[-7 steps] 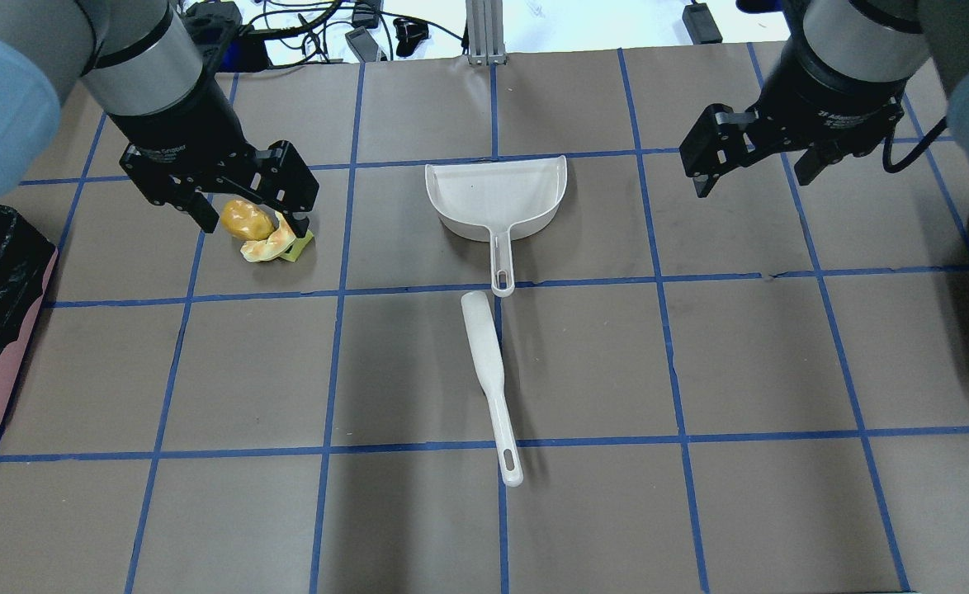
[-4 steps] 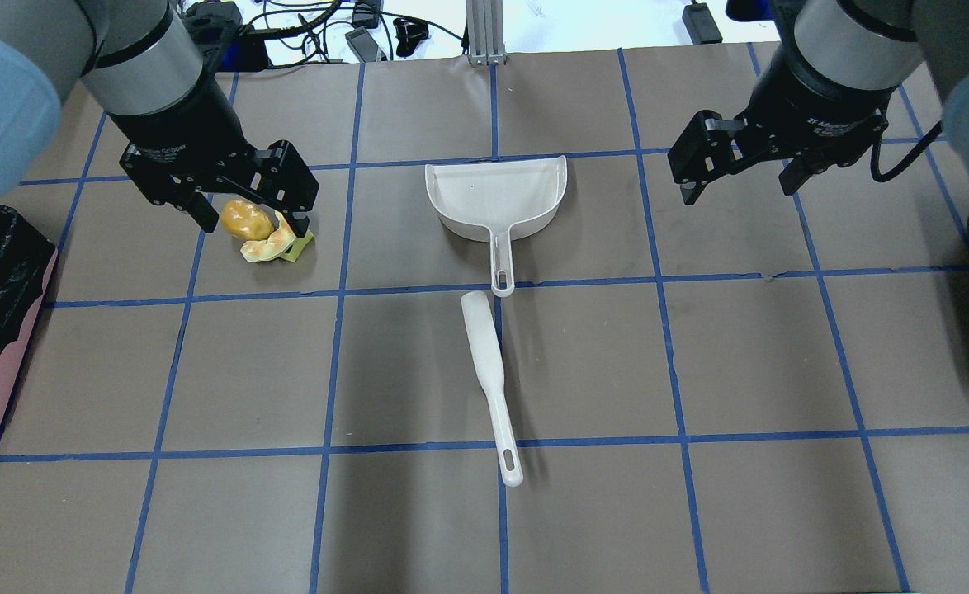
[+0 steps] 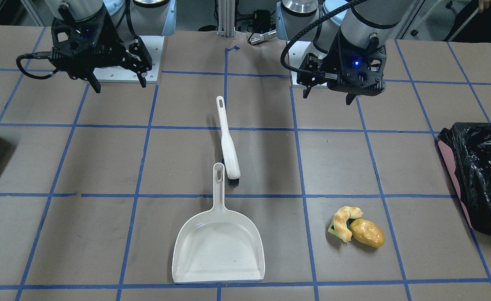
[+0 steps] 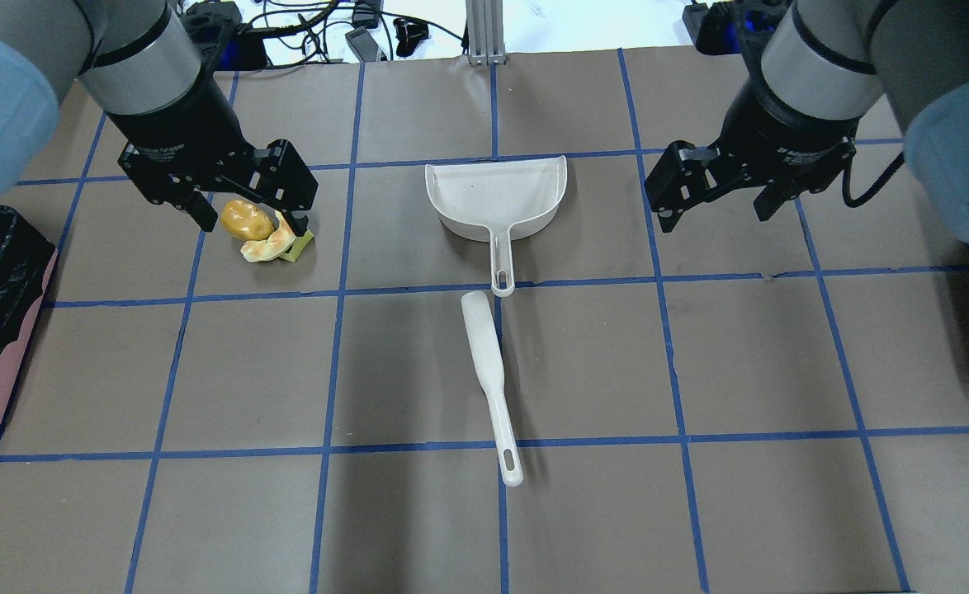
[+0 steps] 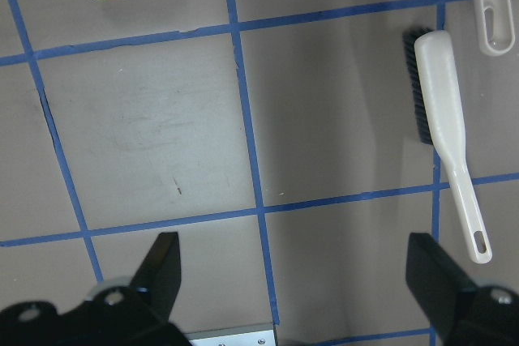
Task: Sweep and dump trash in nearest bin
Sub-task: 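Reach the right gripper down and grasp the white brush handle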
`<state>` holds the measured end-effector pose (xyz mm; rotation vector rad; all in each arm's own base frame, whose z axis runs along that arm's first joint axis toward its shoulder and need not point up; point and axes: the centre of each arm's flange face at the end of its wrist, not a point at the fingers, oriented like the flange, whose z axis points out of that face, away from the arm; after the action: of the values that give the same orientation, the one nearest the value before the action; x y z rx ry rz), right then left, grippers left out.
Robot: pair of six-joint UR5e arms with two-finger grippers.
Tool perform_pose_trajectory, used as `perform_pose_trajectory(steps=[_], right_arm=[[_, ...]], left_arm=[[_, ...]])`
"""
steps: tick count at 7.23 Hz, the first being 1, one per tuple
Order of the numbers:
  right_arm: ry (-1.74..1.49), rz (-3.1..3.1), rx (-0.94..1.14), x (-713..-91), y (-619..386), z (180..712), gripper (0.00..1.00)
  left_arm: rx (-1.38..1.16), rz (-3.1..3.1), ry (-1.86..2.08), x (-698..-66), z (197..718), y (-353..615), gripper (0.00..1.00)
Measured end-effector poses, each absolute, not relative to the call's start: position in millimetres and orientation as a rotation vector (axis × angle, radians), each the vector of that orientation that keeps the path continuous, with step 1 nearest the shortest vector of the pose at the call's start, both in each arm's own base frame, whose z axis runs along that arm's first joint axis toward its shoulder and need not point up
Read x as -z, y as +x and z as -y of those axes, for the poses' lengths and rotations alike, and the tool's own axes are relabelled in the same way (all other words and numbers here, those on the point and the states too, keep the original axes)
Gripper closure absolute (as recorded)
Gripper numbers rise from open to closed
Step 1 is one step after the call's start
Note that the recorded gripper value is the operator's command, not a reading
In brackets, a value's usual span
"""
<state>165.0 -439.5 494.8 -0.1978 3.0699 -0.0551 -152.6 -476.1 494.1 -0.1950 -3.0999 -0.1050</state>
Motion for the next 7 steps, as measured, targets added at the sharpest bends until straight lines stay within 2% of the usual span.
perform_pose_trajectory(steps=[2,7], right_arm=[[-0.163,-3.081,0.003,-471.5,202.5,424.2,0.00],[-0.252,-3.151,0.022,-380.2,303.9,371.2,0.00]], left_arm=[[0.104,3.100,-0.195,-494.2,476.3,-152.6,0.00],[0.106,3.100,-0.195,-493.7,476.1,-152.7,0.00]])
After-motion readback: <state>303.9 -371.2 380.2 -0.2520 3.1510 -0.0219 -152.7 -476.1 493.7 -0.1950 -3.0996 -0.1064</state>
